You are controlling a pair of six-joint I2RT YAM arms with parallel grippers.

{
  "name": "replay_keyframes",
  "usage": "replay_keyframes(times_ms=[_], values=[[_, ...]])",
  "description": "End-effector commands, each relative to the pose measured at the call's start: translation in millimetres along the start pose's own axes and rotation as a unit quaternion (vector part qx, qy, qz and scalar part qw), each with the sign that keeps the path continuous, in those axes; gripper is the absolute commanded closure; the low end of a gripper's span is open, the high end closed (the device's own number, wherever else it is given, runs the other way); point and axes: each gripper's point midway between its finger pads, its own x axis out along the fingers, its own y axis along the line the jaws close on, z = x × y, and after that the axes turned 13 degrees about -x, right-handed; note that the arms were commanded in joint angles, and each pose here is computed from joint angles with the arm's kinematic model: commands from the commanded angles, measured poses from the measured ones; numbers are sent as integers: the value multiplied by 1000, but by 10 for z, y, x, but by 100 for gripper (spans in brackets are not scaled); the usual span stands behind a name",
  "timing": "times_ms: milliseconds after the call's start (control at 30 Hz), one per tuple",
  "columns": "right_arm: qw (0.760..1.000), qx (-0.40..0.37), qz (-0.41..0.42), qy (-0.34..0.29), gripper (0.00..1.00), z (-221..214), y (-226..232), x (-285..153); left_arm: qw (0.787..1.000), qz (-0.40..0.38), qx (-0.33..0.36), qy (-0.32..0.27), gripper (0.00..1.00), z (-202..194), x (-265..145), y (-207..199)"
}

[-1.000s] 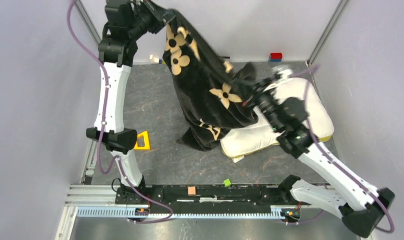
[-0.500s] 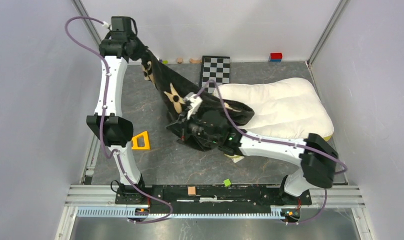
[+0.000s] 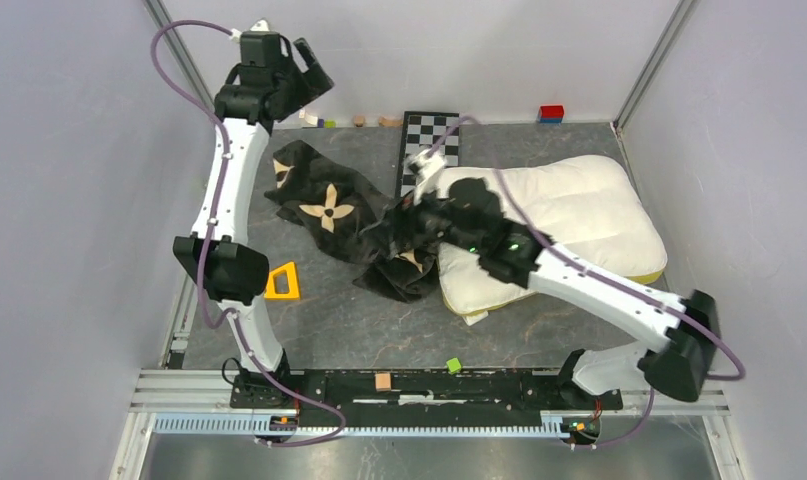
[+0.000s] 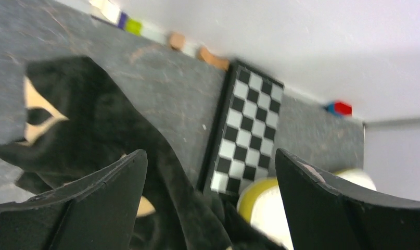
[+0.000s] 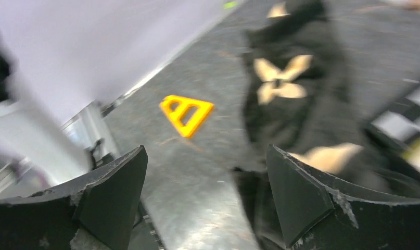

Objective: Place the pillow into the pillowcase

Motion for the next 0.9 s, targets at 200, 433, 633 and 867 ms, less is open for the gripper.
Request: replay_keyframes(times_ms=[200, 433, 633, 867], values=[[965, 20, -239, 105, 3, -660, -1764, -950, 955, -172, 150, 191, 2, -1937, -1027, -464], [957, 58, -263, 111, 2, -892, -2101, -1142, 904, -235, 234, 270, 0, -2919, -1247, -671], [946, 81, -294, 112, 2, -1019, -2274, -1306, 891, -192, 235, 337, 8, -3456, -995, -506], [948, 98, -281, 116, 6, -1122, -2332, -1214, 892, -149, 226, 362, 87, -3604, -1218, -174]])
